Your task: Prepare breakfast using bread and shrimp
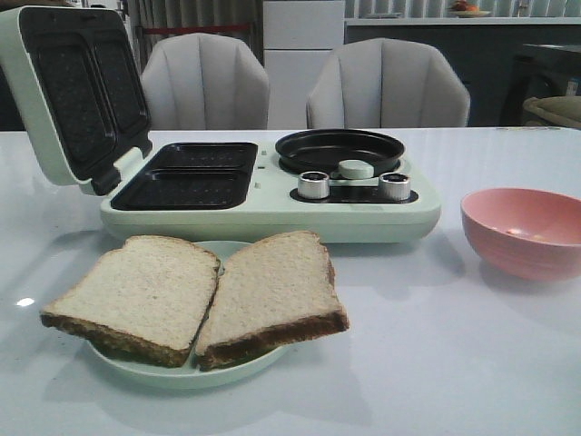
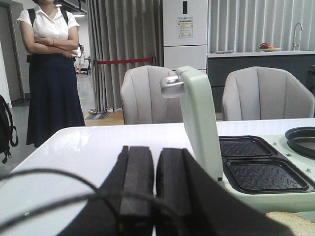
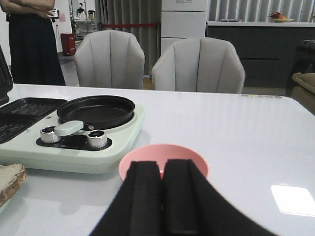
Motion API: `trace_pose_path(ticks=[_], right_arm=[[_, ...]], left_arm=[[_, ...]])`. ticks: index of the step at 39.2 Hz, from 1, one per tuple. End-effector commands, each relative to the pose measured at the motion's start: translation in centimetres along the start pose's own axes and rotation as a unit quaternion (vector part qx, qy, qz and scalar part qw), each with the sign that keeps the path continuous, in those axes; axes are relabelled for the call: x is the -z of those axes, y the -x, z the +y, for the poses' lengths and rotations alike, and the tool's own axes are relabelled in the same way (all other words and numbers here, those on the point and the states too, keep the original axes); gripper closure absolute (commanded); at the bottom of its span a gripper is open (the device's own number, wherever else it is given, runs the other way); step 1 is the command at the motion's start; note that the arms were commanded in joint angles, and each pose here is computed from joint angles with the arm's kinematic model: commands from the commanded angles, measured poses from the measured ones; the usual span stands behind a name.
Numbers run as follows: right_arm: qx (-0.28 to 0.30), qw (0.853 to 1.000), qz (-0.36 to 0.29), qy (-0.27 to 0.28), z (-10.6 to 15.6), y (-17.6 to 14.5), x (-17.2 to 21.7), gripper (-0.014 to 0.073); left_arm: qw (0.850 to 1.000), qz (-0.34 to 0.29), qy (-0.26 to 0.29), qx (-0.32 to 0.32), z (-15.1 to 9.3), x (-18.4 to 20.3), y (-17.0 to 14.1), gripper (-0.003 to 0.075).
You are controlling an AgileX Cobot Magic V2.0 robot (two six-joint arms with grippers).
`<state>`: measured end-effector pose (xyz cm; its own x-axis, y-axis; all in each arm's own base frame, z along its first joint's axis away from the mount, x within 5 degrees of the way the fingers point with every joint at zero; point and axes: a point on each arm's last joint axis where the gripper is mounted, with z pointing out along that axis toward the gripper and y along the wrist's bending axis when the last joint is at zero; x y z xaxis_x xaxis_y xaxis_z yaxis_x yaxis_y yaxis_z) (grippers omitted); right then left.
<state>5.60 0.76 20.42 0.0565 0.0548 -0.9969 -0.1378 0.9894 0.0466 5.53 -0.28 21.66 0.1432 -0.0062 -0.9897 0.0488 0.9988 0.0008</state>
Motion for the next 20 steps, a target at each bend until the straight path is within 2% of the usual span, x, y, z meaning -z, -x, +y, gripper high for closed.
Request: trace_pose_path(ticks=[1,20], right_arm=[[0.003,0.998,-0.06,0.0,0.05,1.43,0.28,0.0463],[0.003,0.998,-0.06,0.0,0.05,1.43,0.28,0.0463]], left_arm=[[0.999,-0.033,-0.005,0.007,-0.06,0.05,0.07,0.0608],[0.999,-0.039,-0.004,0.017,-0.04,0.06,0.21,0.0608]])
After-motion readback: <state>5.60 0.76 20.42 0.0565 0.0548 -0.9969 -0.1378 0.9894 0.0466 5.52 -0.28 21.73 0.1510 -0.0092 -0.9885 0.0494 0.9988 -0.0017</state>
